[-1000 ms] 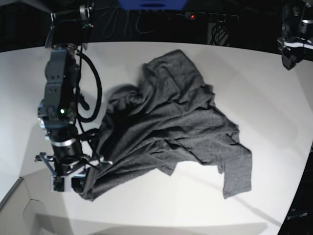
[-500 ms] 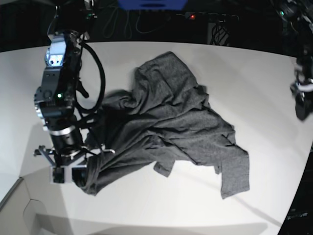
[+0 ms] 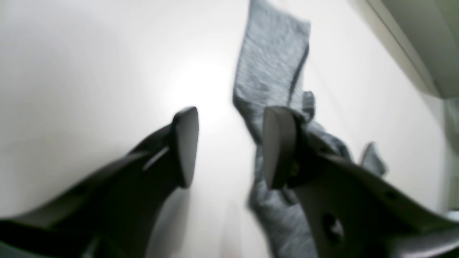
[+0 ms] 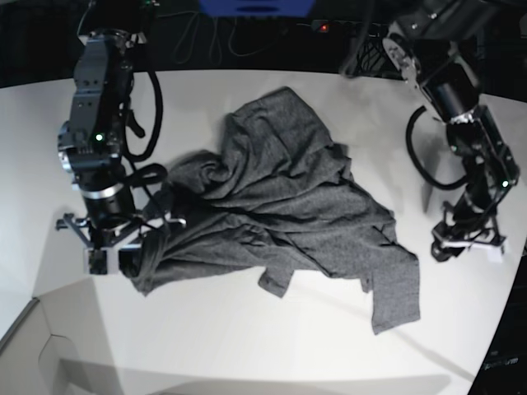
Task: Layout the t-shirt on the table in an organized manner, then fold the t-shirt properly
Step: 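Drag the grasped shirt edge with the right gripper away from the heap, then grasp another shirt edge with the left gripper and lift it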
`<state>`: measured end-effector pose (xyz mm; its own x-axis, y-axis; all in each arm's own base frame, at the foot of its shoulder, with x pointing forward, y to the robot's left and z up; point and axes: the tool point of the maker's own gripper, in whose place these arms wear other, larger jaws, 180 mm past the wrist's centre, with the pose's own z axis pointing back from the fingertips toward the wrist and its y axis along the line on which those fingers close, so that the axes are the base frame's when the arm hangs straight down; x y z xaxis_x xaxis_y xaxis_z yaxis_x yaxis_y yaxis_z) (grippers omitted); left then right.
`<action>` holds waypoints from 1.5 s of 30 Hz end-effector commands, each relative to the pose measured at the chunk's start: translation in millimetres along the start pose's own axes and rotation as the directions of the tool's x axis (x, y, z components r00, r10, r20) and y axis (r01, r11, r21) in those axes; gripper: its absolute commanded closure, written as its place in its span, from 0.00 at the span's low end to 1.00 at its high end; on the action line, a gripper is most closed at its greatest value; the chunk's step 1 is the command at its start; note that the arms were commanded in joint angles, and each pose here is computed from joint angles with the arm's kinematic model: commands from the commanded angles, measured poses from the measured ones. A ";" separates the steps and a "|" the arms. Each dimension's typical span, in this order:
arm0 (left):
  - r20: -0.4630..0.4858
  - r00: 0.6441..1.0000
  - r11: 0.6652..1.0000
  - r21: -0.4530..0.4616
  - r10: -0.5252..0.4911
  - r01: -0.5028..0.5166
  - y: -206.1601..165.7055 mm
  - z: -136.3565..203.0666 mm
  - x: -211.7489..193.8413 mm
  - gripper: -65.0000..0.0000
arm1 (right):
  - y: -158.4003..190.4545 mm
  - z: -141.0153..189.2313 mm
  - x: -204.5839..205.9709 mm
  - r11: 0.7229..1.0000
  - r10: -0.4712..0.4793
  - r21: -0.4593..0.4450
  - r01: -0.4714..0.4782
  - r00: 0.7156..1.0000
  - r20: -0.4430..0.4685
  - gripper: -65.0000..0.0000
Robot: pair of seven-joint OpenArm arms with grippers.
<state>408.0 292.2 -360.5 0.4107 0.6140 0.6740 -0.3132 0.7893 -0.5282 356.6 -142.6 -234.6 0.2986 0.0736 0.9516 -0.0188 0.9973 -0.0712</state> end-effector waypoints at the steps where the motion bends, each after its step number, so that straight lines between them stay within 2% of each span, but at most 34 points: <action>1: 0.081 0.997 0.999 -0.035 0.010 -0.008 -11.4 -4.6 27.6 0.56 | -1.6 1.4 16.1 1.000 0.006 -0.002 -0.006 0.998 0.058 1.00; 3: 0.103 0.994 0.998 -0.044 0.042 -0.038 -13.6 -16.2 27.7 0.56 | -1.5 3.9 6.7 1.000 0.009 -0.001 -0.009 0.999 0.035 1.00; 5: 0.095 0.995 0.998 -0.064 0.034 -0.028 -26.2 -30.1 21.2 0.56 | -4.6 4.8 3.7 1.000 0.022 -0.006 -0.021 0.999 0.027 1.00; 12: 0.049 0.999 0.998 -0.065 -0.003 0.006 -35.8 -63.7 -16.0 0.56 | -5.9 8.7 -10.4 0.999 0.032 -0.005 -0.032 0.999 -0.008 1.00; 23: 0.039 0.999 0.999 -0.050 0.020 -0.018 -30.5 -70.3 -27.6 0.59 | -13.3 9.7 -13.6 0.999 0.037 -0.021 -0.038 0.999 -0.021 1.00; 25: 0.048 0.999 0.998 -0.063 0.020 -0.017 -38.2 -72.3 -20.2 0.72 | -13.2 10.1 -14.9 0.999 0.038 -0.021 -0.038 0.999 -0.024 1.00; 27: 0.048 0.999 0.997 -0.075 0.024 -0.020 -44.8 -74.0 -17.4 0.96 | -12.7 12.1 -19.9 0.999 0.038 -0.019 -0.038 0.999 -0.033 1.00; 28: 0.056 0.998 0.996 -0.082 0.025 -0.020 -48.9 -74.5 -13.2 1.00 | -12.6 12.8 -21.7 0.999 0.038 -0.019 -0.038 0.999 -0.038 1.00; 30: 0.084 0.996 0.994 -0.105 0.029 -0.020 -60.9 -75.4 1.6 0.96 | -12.5 13.2 -22.9 0.999 0.038 -0.018 -0.039 0.998 -0.041 1.00; 32: 0.124 0.992 0.991 -0.133 0.019 -0.003 -76.0 -73.5 22.0 1.00 | -17.0 13.4 -23.0 0.998 0.047 -0.026 -0.048 0.998 -0.043 1.00; 34: 0.134 0.991 0.984 -0.177 0.012 0.012 -100.6 -70.3 35.7 1.00 | -21.2 13.9 -23.7 0.998 0.054 -0.034 -0.056 0.997 -0.047 1.00; 39: 0.259 0.965 0.948 -0.297 -0.040 0.119 -176.6 -41.7 96.1 1.00 | -24.4 14.0 -23.8 0.997 0.069 -0.036 -0.071 0.996 -0.050 1.00; 42: 0.283 0.958 0.928 -0.342 -0.047 0.146 -209.3 -37.0 108.1 1.00 | -25.3 14.1 -23.8 0.997 0.070 -0.038 -0.072 0.996 -0.050 1.00; 45: 0.290 0.953 0.914 -0.359 -0.085 0.190 -226.3 -36.3 107.1 1.00 | -30.1 16.9 -30.3 0.996 0.072 -0.049 -0.075 0.995 -0.068 1.00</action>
<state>547.4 171.3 -216.7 0.2393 0.5178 0.8214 0.0727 0.8340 -0.5469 329.0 -171.9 -268.6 0.4017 0.1306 0.9064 0.0008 0.9897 -0.1430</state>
